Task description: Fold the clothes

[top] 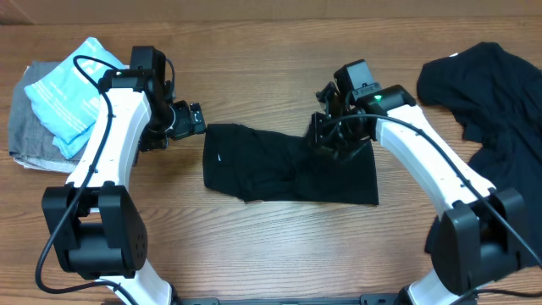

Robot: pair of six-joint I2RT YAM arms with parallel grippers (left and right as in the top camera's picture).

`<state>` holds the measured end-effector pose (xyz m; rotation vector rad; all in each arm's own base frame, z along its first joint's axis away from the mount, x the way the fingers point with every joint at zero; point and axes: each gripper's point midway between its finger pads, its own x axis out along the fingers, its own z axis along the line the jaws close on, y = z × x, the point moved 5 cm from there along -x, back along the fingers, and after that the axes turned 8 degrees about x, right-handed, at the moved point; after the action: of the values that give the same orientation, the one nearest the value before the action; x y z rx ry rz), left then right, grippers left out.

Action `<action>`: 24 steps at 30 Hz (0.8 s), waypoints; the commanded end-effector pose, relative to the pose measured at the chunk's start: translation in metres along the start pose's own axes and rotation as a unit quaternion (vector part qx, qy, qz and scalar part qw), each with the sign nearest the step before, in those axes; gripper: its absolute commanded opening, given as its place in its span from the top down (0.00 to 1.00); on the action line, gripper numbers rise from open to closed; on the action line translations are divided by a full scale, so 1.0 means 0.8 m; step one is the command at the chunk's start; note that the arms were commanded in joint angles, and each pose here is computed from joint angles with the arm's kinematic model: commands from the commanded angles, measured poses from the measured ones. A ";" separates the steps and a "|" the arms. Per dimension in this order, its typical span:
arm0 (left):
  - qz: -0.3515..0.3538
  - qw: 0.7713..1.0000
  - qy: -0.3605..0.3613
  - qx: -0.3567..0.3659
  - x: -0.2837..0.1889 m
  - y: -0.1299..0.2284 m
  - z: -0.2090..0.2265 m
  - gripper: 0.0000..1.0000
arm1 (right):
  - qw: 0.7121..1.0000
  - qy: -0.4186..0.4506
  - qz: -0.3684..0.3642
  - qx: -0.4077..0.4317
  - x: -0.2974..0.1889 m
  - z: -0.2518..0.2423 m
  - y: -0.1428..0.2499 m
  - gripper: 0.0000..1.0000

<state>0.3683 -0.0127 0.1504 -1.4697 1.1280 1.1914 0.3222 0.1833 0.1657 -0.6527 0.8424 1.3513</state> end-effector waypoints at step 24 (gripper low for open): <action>-0.013 1.000 -0.002 0.000 -0.011 0.001 0.003 0.00 | 0.996 0.020 0.023 0.088 0.137 -0.069 0.074 0.95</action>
<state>0.3683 -0.0127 0.1504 -1.4697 1.1280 1.1914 0.2583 0.2066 0.0545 -0.5456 0.9967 1.3049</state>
